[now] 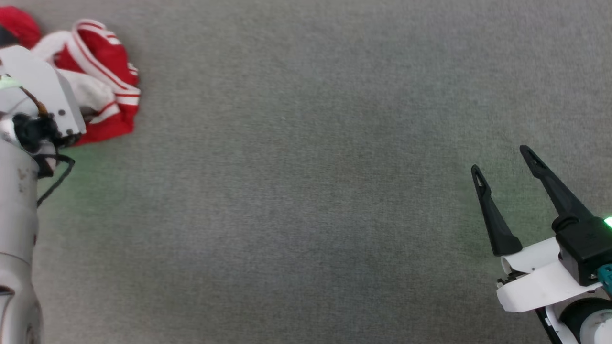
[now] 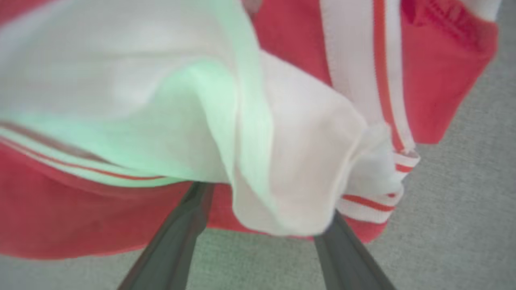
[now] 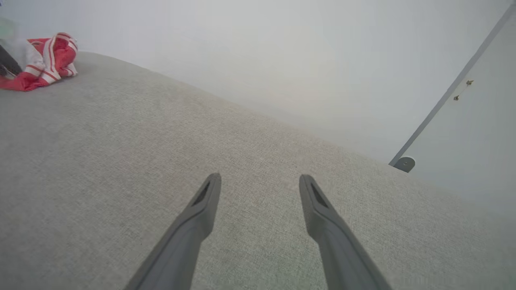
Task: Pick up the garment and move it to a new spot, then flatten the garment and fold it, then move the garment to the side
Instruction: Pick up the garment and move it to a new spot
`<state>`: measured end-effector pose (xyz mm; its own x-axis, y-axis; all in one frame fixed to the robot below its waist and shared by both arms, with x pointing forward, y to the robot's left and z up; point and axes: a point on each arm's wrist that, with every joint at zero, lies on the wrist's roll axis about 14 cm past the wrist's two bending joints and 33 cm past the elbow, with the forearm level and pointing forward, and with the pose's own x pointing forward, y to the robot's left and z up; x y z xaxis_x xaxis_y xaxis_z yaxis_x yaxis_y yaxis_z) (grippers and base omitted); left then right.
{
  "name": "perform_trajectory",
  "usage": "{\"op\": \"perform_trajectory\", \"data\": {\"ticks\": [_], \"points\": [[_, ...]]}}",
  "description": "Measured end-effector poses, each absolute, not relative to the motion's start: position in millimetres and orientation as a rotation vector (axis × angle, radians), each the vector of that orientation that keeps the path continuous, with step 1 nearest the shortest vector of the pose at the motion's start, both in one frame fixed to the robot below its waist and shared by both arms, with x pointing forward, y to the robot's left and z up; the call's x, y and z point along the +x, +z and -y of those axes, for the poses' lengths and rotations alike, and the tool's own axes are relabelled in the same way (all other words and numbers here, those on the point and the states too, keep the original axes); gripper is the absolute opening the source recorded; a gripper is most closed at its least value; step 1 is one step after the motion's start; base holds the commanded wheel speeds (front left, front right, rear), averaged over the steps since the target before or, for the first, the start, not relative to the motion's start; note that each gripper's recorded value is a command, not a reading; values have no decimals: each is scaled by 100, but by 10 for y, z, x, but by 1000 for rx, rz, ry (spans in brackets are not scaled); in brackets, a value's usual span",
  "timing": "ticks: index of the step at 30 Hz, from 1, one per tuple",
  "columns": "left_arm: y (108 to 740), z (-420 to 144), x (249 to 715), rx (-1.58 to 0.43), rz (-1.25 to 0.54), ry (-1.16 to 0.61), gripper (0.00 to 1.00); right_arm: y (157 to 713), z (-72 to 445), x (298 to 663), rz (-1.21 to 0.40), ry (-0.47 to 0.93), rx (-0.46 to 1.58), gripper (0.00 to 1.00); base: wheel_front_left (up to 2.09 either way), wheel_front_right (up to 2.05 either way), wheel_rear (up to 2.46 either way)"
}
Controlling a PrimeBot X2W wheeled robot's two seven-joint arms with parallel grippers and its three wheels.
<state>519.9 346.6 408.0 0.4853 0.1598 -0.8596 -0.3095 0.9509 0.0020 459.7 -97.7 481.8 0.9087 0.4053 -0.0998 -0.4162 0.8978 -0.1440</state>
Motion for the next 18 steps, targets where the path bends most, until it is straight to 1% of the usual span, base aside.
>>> {"op": "perform_trajectory", "data": {"ticks": [6, 7, 9, 10, 16, 18], "points": [[3838, -3397, 5340, -179, -1056, 300, 100, 4657, 1084, 4632, -120, 400, -162, 100, 0, 0, 0], [3804, -3394, 5359, -180, -1056, 303, 74, 4631, 1094, 4638, -128, 397, -162, 100, 0, 0, 0], [3760, -3361, 5404, -185, -1056, 297, 11, 4581, 1103, 4645, -142, 395, -160, 100, 0, 0, 0], [3748, -3362, 5424, -180, -1050, 299, 0, 4561, 1108, 4649, -147, 394, -160, 100, 0, 0, 0], [3883, -3352, 5506, -190, -971, 296, 0, 4608, 1081, 4675, -133, 397, -159, 100, 0, 0, 0], [3984, -3354, 5513, -162, -947, 284, 0, 4649, 1064, 4667, -121, 398, -154, 100, 0, 0, 0]]}}
